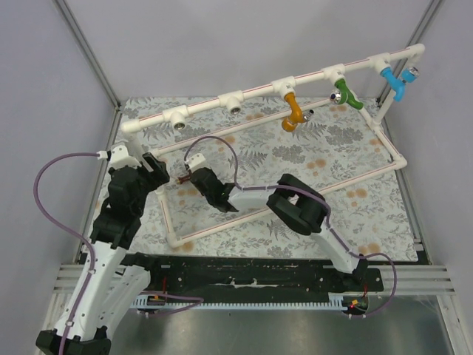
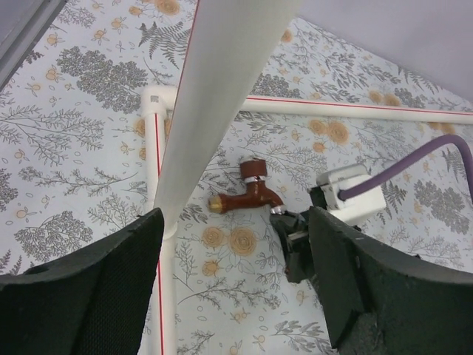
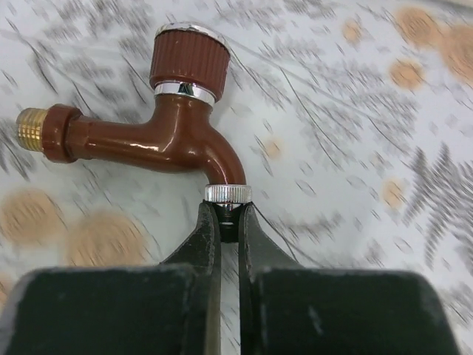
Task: Install the water faucets
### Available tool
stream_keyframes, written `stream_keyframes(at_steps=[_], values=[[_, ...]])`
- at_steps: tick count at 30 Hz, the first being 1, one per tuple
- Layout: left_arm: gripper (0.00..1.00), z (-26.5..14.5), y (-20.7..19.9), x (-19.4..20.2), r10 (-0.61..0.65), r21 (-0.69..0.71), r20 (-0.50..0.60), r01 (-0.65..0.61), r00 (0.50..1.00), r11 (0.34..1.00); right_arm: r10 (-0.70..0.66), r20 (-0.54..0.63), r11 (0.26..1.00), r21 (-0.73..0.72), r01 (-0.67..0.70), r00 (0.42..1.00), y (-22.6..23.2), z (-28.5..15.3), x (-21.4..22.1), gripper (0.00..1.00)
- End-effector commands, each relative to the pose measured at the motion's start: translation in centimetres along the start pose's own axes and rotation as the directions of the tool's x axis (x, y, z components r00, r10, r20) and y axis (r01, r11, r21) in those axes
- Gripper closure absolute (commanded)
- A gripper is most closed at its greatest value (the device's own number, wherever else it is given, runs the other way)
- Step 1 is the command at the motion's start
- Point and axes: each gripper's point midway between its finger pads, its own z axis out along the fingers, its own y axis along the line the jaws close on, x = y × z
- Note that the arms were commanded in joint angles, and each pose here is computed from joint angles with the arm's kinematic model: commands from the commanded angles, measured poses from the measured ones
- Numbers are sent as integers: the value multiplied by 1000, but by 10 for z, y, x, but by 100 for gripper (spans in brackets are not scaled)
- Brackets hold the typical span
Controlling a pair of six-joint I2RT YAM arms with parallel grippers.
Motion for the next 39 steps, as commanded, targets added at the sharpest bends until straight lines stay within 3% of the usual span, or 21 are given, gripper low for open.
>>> stream_keyframes(at_steps=[1, 7, 14, 26, 31, 39], values=[[17, -25, -3, 1, -17, 53, -22, 18, 1000, 998, -66, -45, 997, 27, 67, 997, -38, -46, 6, 100], [14, -58, -25, 17, 0, 245, -96, 23, 995, 969, 11, -91, 1000, -14, -12, 996, -58, -93, 21, 100], [7, -66, -81, 62, -57, 522, -295, 211, 954, 826, 154, -29, 986, -58, -155, 988, -74, -128, 13, 100], [8, -34, -97, 111, -272, 432, -497, 507, 824, 746, 316, 122, 944, -146, -297, 941, -86, -169, -20, 100], [12, -24, -98, 122, -315, 377, -537, 557, 783, 740, 376, 134, 915, -208, -345, 917, -80, -178, -25, 100], [15, -13, -110, 129, -326, 373, -555, 579, 765, 725, 414, 141, 894, -251, -372, 899, -74, -182, -26, 100]])
